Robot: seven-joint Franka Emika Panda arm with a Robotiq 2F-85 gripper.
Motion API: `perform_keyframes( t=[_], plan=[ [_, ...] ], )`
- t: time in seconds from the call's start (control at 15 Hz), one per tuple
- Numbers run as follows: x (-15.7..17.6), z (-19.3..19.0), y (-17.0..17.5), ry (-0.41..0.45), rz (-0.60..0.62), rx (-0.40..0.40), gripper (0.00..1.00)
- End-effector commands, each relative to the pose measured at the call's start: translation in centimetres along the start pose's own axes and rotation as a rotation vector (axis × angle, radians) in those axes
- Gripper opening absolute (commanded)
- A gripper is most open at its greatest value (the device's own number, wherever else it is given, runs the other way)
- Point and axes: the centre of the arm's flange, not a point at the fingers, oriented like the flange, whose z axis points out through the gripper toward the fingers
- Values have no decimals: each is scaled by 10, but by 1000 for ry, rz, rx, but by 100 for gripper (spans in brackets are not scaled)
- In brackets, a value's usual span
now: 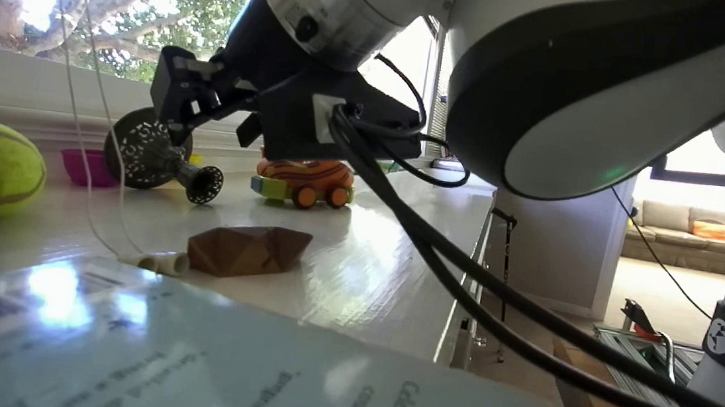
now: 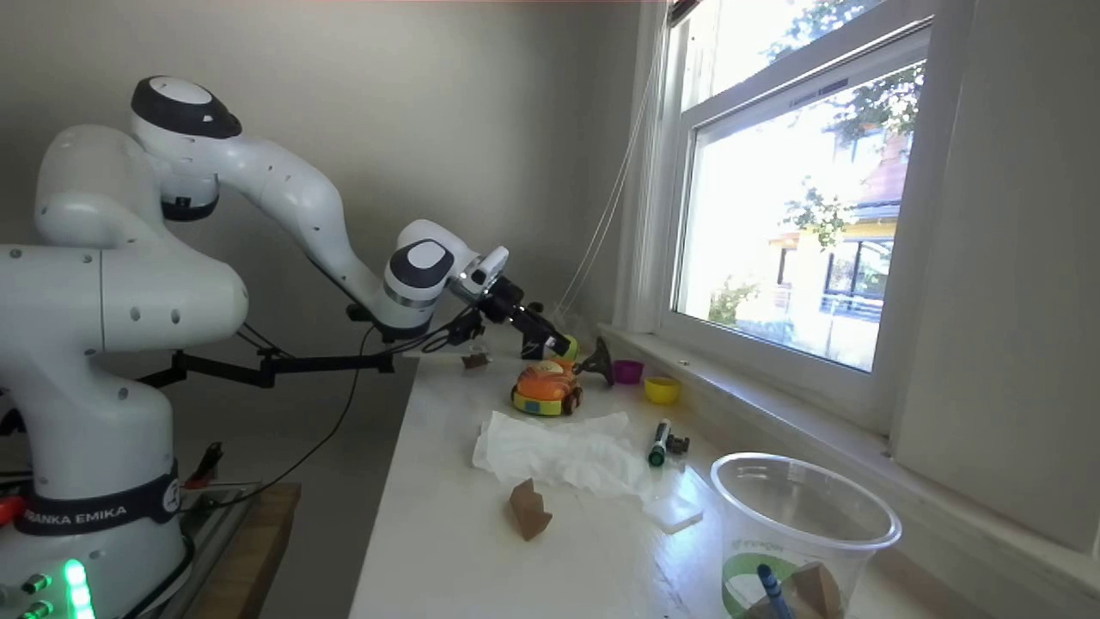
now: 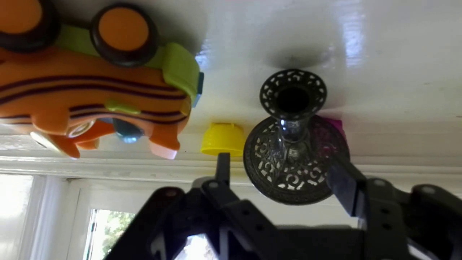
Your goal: Put the black vase in an upright position
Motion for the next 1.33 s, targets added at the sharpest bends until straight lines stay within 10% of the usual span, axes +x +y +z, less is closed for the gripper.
perform_keyframes(
  t=[0.0, 1.07, 1.13, 1.27],
  plan=[
    [25, 12, -2, -124, 20, 17, 99],
    [49, 88, -28, -373, 51, 10, 100],
    [51, 92, -31, -368, 53, 9, 75],
    [58, 98, -34, -356, 56, 17, 66]
  ],
)
